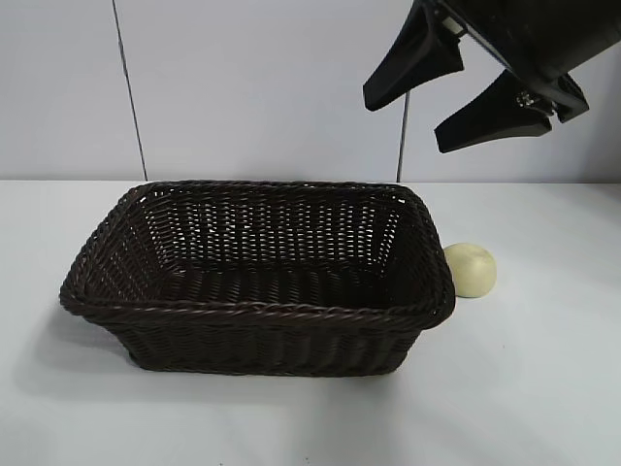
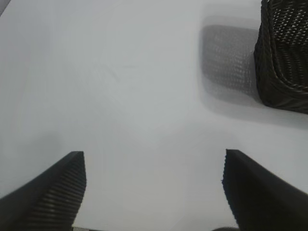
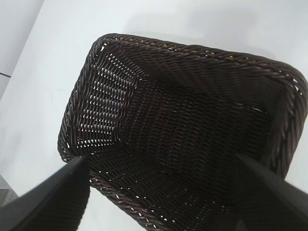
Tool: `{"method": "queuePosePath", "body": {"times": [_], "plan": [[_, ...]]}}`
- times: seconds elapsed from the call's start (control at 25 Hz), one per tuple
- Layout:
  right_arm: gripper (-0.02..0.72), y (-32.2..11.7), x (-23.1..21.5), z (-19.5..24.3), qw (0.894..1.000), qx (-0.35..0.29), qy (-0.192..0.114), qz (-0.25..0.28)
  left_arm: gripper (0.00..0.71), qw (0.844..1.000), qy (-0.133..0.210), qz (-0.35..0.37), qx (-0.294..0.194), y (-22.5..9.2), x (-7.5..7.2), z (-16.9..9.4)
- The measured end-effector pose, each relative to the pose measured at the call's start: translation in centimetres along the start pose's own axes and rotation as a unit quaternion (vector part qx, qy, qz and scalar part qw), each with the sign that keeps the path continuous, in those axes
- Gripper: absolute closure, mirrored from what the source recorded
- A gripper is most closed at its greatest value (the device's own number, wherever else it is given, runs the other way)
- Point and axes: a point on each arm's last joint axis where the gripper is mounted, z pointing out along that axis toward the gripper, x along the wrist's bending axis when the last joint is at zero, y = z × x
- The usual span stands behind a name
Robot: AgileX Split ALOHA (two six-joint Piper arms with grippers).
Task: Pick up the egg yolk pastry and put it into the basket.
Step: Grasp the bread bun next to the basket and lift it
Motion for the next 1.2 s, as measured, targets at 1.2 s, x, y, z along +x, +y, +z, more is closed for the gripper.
{"method": "queuePosePath", "body": {"times": [1.2], "plan": [[0.127,2.1,-5.2,-4.8,0.976,0.055,-0.203,0.063,0.139,0.999,-0.002,-0.001,-0.044,-0.9,0.0,-1.1]]}}
